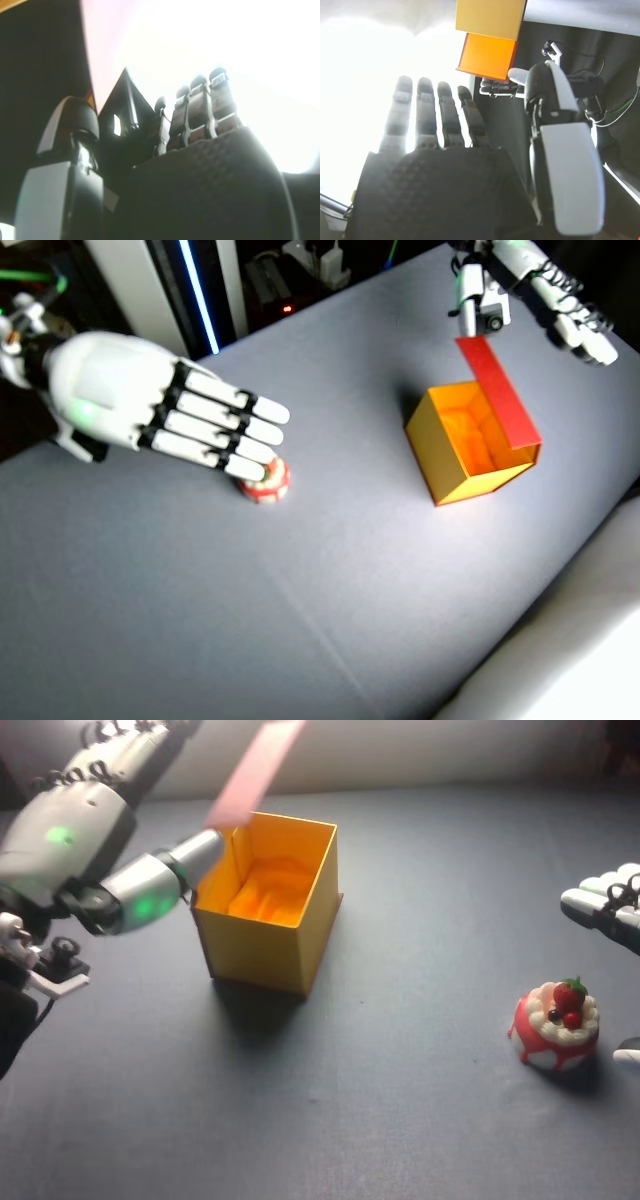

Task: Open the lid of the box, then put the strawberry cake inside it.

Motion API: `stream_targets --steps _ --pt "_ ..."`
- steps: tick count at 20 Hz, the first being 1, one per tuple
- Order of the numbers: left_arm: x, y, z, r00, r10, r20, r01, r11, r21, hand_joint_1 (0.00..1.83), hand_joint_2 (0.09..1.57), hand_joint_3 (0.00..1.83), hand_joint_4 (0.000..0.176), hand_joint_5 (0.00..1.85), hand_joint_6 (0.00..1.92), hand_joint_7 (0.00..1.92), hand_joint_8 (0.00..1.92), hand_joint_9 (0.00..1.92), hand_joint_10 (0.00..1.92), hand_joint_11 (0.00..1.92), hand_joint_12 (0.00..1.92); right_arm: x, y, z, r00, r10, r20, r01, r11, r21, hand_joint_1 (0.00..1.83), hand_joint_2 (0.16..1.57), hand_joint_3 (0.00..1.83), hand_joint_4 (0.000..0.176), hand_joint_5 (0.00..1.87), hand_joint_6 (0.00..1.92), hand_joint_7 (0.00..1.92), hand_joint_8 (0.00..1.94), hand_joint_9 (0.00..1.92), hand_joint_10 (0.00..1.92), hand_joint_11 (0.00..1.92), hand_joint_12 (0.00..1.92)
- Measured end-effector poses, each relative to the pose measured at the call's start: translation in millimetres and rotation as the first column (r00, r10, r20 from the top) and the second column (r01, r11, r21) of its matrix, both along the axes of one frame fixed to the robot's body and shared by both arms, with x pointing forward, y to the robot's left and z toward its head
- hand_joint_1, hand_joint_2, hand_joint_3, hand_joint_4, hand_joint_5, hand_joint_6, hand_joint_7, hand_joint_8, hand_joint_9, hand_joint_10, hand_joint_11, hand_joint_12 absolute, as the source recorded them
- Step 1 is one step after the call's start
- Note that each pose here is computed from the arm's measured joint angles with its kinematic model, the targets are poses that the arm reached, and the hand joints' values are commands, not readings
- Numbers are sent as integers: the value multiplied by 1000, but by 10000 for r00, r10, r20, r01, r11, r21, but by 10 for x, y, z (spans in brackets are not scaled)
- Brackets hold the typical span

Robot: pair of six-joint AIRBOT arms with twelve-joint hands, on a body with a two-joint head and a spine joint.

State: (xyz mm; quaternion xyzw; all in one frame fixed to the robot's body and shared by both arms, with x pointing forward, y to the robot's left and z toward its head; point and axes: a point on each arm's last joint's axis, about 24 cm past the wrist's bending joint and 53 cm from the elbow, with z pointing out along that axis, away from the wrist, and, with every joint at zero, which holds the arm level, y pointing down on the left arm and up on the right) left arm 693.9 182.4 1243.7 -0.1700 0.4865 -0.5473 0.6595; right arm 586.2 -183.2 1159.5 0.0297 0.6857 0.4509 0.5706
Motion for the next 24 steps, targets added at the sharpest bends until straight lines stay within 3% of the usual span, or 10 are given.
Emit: stream_targets --steps 6,10,14,15,19,20,21,22,23,24 --pt "171 486 35 9920 1241 -234 -1257 9885 -845 240 1431 14 176 0 0 0 0 0 0 0 0 11 0 -1 10000 -30 -6 30 9999 145 609 1239 1 0 0 0 0 0 0 0 0 0" --pt "224 860 -183 9722 2113 -1010 -2192 9727 -759 365 1433 0 176 0 0 0 0 0 0 0 0 9 0 -1 10000 -25 -10 25 9999 157 582 1248 3 0 0 0 0 0 0 0 0 0" --pt "181 920 -295 9678 2174 -1272 -2251 9731 -495 500 1426 0 176 0 0 0 0 0 0 0 0 8 0 -2 10000 -19 -30 20 9998 178 658 1224 0 0 0 0 0 0 0 0 0 0" --pt "156 903 -294 9701 2087 -1242 -2145 9761 -351 548 1429 0 164 0 0 0 0 0 0 0 0 8 1 -2 10000 -15 -30 16 9998 185 674 1217 0 0 0 0 0 0 0 0 0 0" --pt "-29 639 -162 9919 1120 -603 -1079 9919 669 683 1401 0 171 0 0 0 0 0 0 0 0 37 -12 -33 10000 -5 -100 7 9999 150 657 1199 0 0 0 0 0 0 0 0 0 0" --pt "-92 557 -151 9955 827 -473 -774 9915 1050 764 1405 0 145 0 0 0 0 0 0 0 0 58 -21 -63 9998 -37 -174 39 9999 129 679 1192 0 0 0 0 0 0 0 0 0 0" --pt "-150 468 -131 9980 516 -373 -459 9891 1400 864 1362 29 121 23 13 0 0 23 82 0 373 78 -29 -104 9995 -91 -311 93 9999 56 669 1192 0 0 0 0 0 0 0 0 0 0" --pt "-220 365 -119 9995 170 -283 -116 9831 1830 861 1389 16 101 22 21 0 0 4 16 0 140 111 -31 -155 9987 -149 -484 147 9999 -44 692 1184 0 0 0 0 0 0 0 0 0 0" --pt "-304 288 -116 9996 -138 -226 185 9748 2224 824 1395 10 94 45 37 0 0 0 2 0 27 147 -21 -175 9984 -179 -531 177 9998 -38 729 1169 0 0 0 0 0 0 0 0 0 0" --pt "-362 240 -129 9992 -329 -206 371 9654 2581 792 1397 9 67 66 49 1 0 0 0 0 5 176 -10 -188 9983 -184 -555 182 9998 -37 774 1163 0 0 0 0 0 0 0 0 0 0"
